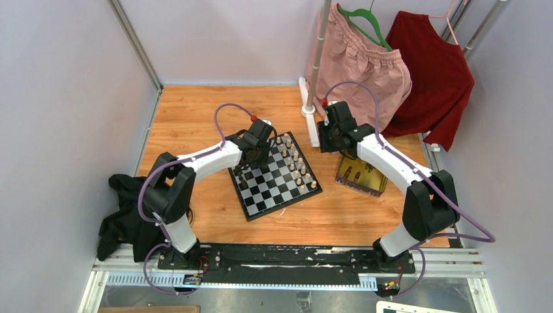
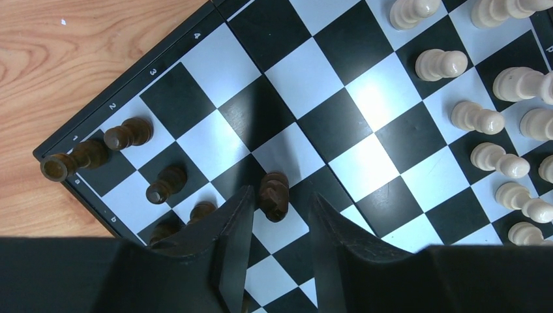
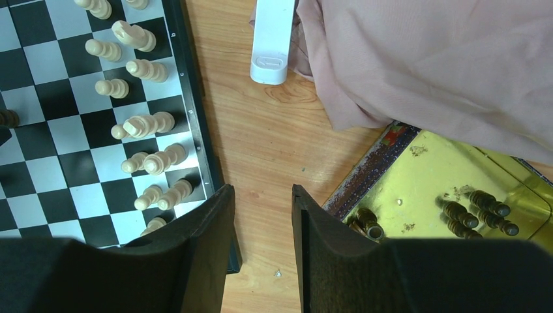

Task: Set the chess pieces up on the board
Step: Pick up the chess piece from the chessboard, then place the chess piece on the chessboard.

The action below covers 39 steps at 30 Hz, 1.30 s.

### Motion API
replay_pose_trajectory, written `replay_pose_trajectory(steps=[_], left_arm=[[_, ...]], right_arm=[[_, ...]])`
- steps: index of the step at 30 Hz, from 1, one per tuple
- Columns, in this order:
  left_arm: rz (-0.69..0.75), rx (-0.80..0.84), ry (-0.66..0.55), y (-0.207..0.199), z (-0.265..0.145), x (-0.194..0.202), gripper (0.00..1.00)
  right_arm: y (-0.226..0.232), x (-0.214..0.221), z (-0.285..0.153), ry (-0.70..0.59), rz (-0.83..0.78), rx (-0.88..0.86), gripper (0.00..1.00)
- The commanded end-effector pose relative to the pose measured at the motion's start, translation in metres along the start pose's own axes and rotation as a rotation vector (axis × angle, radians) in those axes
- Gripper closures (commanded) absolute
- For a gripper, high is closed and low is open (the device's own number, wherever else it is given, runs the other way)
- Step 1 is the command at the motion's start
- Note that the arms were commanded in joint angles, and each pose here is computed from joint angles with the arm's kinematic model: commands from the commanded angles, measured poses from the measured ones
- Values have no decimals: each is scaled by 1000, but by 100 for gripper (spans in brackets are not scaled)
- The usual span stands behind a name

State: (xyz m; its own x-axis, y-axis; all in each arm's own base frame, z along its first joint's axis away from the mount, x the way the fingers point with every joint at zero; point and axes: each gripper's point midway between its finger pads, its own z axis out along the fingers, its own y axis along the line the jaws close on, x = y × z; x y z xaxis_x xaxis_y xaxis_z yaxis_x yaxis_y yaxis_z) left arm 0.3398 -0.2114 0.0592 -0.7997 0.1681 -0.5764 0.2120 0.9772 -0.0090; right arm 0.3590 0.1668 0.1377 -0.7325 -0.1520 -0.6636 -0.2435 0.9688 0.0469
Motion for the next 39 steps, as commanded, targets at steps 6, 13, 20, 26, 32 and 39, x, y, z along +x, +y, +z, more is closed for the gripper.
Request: replay_pose_trajectory(steps=[6, 13, 20, 26, 32, 39], left_arm=[[-2, 17, -37, -9, -1, -15, 66], [2, 9, -50, -6, -6, -19, 77], [6, 0, -63, -3, -13, -22, 91], [-2, -22, -122, 4, -33, -37, 100], [-20, -89, -204, 22, -63, -54, 100], [-115, -224, -305, 67, -92, -57, 100]], right_arm=[[-8, 2, 0, -1, 24, 16, 58], [-7, 1, 0, -2, 26, 12, 58], [-7, 0, -1, -6, 26, 15, 58], [-6, -4, -3, -12, 25, 10, 58], [-6, -5, -4, -12, 27, 10, 59], [-3, -7, -7, -16, 31, -6, 59]])
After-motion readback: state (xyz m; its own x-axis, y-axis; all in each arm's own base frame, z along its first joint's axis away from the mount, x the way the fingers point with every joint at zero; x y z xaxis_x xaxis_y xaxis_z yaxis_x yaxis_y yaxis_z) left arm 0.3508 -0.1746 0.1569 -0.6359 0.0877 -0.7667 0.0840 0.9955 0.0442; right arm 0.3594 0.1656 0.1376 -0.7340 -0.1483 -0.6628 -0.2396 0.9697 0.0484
